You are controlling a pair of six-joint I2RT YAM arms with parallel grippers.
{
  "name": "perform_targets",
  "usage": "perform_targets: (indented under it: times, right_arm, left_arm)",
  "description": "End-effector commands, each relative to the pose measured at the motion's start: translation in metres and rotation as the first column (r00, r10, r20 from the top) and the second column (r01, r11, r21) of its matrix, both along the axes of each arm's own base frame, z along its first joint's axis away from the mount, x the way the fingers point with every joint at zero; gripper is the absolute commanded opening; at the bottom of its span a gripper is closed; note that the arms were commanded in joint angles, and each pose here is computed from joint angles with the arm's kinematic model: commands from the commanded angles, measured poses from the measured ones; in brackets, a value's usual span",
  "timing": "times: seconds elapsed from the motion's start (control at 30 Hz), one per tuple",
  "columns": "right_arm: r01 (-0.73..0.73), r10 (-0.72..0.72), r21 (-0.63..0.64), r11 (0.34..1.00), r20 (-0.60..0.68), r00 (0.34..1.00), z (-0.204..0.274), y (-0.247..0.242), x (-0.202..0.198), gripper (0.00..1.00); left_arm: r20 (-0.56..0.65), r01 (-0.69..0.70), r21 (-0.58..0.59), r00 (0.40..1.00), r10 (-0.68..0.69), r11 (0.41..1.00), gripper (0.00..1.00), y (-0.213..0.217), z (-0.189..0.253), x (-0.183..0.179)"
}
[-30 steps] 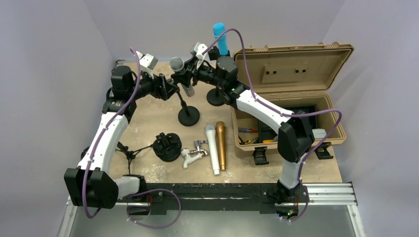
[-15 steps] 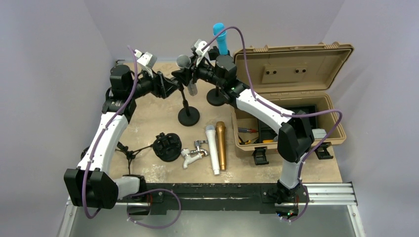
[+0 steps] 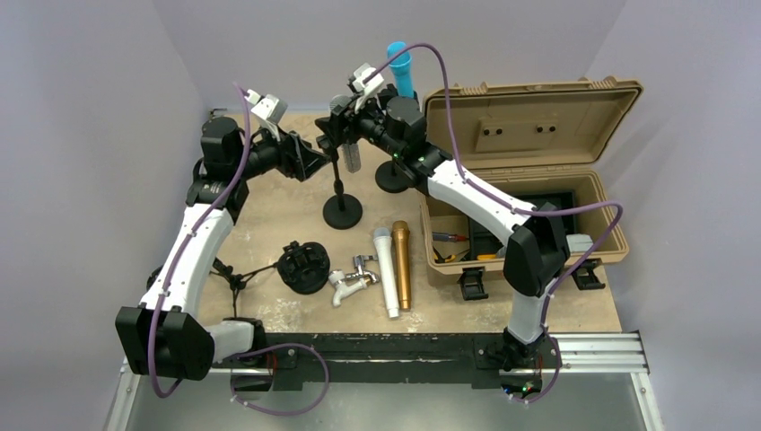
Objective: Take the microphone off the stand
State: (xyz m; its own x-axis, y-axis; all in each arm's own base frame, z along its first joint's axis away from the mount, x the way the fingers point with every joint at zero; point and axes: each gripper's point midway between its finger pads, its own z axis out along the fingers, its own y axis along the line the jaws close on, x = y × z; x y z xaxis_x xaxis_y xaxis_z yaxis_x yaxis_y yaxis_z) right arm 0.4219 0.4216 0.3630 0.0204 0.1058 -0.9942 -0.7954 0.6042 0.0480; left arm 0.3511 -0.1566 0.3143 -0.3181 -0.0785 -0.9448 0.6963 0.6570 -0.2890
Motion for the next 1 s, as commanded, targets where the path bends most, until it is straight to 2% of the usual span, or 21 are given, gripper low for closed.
perform_targets:
  times: [0.0, 0.2, 0.3, 0.5, 0.57, 0.63, 0.73, 0.97]
  right_arm:
    - [0.095, -0.098, 0.054, 0.994, 0.067, 0.993, 0.049, -0.015, -0.006, 0.66]
    - [0.17, -0.174, 0.066, 0.983, 0.057, 0.983, 0.055, -0.028, -0.003, 0.64]
    - [0.182, -0.186, 0.065, 0.981, 0.072, 0.98, 0.059, -0.033, -0.004, 0.57]
    - [0.175, -0.179, 0.056, 0.983, 0.09, 0.98, 0.063, -0.033, -0.006, 0.4]
    - [0.167, -0.171, 0.049, 0.985, 0.091, 0.981, 0.06, -0.031, -0.006, 0.41]
    - [0.167, -0.17, 0.043, 0.985, 0.085, 0.982, 0.056, -0.029, -0.004, 0.47]
    - [0.167, -0.169, 0.036, 0.985, 0.081, 0.982, 0.054, -0.027, -0.002, 0.47]
    - [0.146, -0.146, 0.007, 0.989, 0.107, 0.984, 0.052, -0.024, -0.004, 0.22]
  left_arm:
    - [0.085, 0.053, -0.008, 0.995, -0.053, 0.999, 0.71, -0.01, 0.028, -0.004]
    - [0.078, 0.035, -0.002, 0.996, -0.035, 0.999, 0.73, -0.013, 0.027, -0.001]
    - [0.067, 0.013, -0.002, 0.998, -0.013, 1.0, 0.71, -0.013, 0.03, 0.003]
    - [0.036, 0.011, 0.038, 0.999, -0.012, 0.999, 0.73, -0.017, 0.023, 0.008]
    - [0.015, 0.037, 0.08, 0.999, -0.039, 0.996, 0.73, -0.022, 0.018, 0.007]
    - [0.007, 0.034, 0.088, 0.999, -0.035, 0.996, 0.74, -0.025, 0.017, 0.006]
    - [0.032, 0.044, 0.116, 0.998, -0.048, 0.992, 0.76, -0.034, 0.023, 0.006]
    - [0.004, 0.047, 0.16, 0.999, -0.048, 0.986, 0.67, -0.037, 0.0, 0.017]
